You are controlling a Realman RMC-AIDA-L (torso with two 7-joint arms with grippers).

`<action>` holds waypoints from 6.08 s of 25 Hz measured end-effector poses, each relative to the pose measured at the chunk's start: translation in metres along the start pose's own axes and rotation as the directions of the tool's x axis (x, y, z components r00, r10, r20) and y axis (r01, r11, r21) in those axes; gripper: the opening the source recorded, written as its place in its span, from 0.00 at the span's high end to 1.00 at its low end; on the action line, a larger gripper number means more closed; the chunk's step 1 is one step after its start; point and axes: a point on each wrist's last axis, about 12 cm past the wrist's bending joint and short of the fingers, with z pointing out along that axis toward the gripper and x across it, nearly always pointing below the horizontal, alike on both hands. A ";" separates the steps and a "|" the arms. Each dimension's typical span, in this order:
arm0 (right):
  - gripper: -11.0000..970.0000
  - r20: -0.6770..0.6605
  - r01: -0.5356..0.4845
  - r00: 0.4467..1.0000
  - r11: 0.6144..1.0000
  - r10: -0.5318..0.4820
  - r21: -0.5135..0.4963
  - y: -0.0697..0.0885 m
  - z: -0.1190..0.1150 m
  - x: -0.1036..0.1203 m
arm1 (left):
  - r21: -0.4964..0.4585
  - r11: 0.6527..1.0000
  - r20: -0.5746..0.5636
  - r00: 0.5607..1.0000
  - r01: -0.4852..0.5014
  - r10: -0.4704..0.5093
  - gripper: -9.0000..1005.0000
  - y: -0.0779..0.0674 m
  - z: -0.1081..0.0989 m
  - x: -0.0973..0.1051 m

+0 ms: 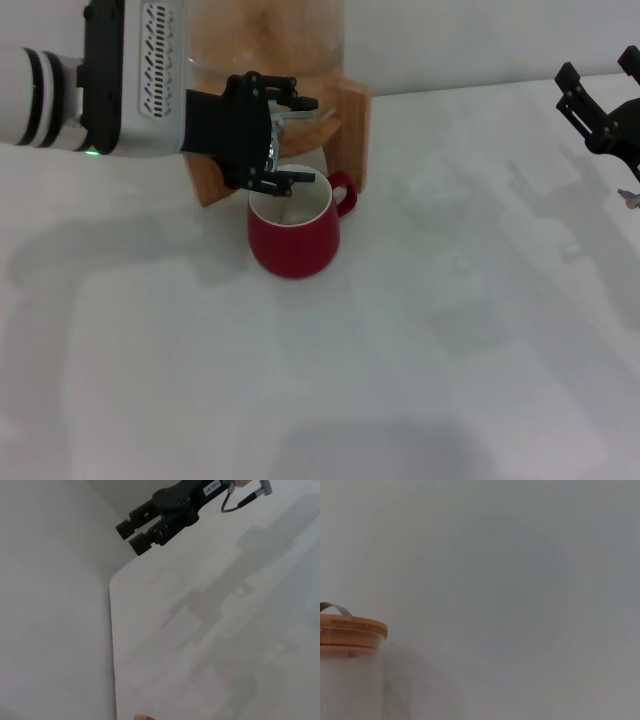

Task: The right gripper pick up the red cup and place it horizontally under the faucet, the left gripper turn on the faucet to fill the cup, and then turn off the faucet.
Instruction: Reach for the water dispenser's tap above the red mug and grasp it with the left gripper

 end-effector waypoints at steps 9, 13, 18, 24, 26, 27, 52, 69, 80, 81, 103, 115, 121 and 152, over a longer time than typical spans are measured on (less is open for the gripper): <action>0.16 0.002 0.001 1.000 1.000 -0.001 0.000 0.000 0.001 0.000 | 0.001 1.000 -0.003 1.000 0.016 -0.016 0.23 -0.001 -0.006 0.001; 0.16 0.003 0.001 1.000 1.000 -0.001 -0.002 0.000 0.001 0.000 | -0.005 1.000 -0.006 1.000 0.016 -0.016 0.28 0.000 -0.008 0.001; 0.16 0.003 0.001 1.000 1.000 -0.001 -0.002 0.001 0.001 -0.001 | -0.008 1.000 -0.009 1.000 0.016 -0.016 0.38 0.001 -0.008 0.000; 0.16 0.005 0.001 1.000 1.000 -0.001 -0.005 0.001 0.002 -0.001 | -0.009 1.000 -0.009 1.000 0.014 -0.014 0.40 0.001 -0.008 0.000; 0.16 0.005 0.001 1.000 1.000 -0.001 -0.005 0.001 0.002 -0.001 | -0.009 1.000 -0.010 1.000 0.013 -0.013 0.40 0.002 -0.009 0.000; 0.16 0.004 0.001 1.000 1.000 -0.001 -0.006 0.001 0.002 -0.001 | -0.009 1.000 -0.011 1.000 0.012 -0.012 0.40 0.002 -0.009 0.001; 0.16 0.003 0.001 1.000 1.000 -0.001 -0.004 0.001 0.002 0.000 | 0.006 1.000 -0.011 1.000 -0.005 0.005 0.40 0.002 -0.010 -0.002; 0.16 0.011 -0.001 1.000 1.000 0.001 -0.005 0.002 0.004 -0.002 | 0.014 1.000 -0.008 1.000 0.000 0.001 0.40 0.000 -0.019 -0.003; 0.16 0.011 -0.001 1.000 1.000 0.001 -0.005 0.002 0.004 -0.002 | 0.003 1.000 -0.015 1.000 -0.007 0.007 0.40 0.003 -0.025 -0.003; 0.16 0.011 -0.001 1.000 1.000 0.001 -0.005 0.002 0.004 -0.002 | 0.003 1.000 -0.015 1.000 -0.008 0.008 0.40 0.003 -0.025 -0.004; 0.16 0.002 0.001 1.000 1.000 -0.001 -0.011 0.003 0.009 -0.001 | -0.005 0.998 -0.022 0.998 -0.056 0.056 0.40 0.017 -0.013 -0.006; 0.16 -0.004 0.003 1.000 1.000 -0.003 -0.006 0.002 0.007 0.000 | 0.020 0.998 -0.005 0.998 -0.066 0.066 0.40 0.018 -0.003 -0.013; 0.16 -0.006 0.003 1.000 1.000 -0.003 -0.005 0.002 0.007 0.000 | 0.038 0.998 0.005 0.999 -0.048 0.048 0.40 0.015 -0.002 -0.015; 0.16 0.002 0.004 1.000 1.000 -0.004 -0.012 0.003 0.009 -0.001 | 0.055 0.998 -0.040 0.999 -0.027 0.029 0.40 0.008 -0.012 -0.008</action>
